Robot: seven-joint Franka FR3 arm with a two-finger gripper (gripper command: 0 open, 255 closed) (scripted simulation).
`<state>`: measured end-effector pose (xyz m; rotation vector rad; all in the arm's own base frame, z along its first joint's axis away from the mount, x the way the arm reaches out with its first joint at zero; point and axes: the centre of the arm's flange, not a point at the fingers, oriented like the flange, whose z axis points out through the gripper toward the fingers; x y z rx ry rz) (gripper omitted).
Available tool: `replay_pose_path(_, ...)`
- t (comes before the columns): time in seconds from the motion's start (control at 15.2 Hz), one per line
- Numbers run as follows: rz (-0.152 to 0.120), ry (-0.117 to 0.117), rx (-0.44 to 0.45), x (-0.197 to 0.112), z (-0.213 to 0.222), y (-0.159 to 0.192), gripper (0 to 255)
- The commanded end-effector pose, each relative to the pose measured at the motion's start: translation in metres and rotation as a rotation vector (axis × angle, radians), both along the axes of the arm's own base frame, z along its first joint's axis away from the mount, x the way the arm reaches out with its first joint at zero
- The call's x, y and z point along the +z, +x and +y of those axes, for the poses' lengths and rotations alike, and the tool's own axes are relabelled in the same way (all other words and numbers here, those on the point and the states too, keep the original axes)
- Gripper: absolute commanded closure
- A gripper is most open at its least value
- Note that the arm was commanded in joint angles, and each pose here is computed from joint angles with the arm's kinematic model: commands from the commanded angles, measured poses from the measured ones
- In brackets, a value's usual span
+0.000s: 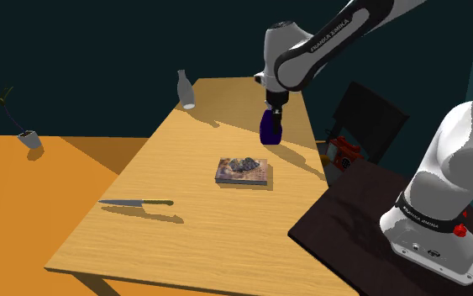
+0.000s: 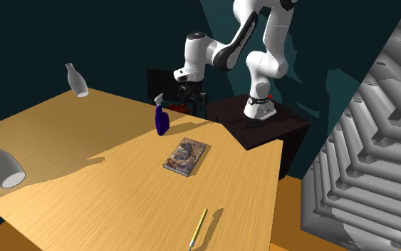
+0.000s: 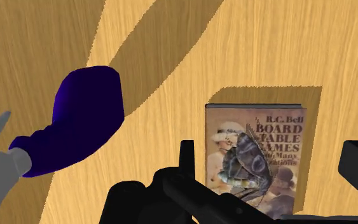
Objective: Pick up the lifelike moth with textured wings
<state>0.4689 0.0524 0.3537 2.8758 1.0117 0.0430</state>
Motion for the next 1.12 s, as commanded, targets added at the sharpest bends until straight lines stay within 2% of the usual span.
replay_pose_path(0.0, 0.001, 0.003, 0.047, -0.022, 0.011, 0.011, 0)
replay_pose_path(0.73, 0.014, 0.015, 0.291, -0.137, 0.07, 0.069, 0)
replay_pose_path(1.06, 0.014, 0.015, 0.291, -0.163, 0.07, 0.069, 0)
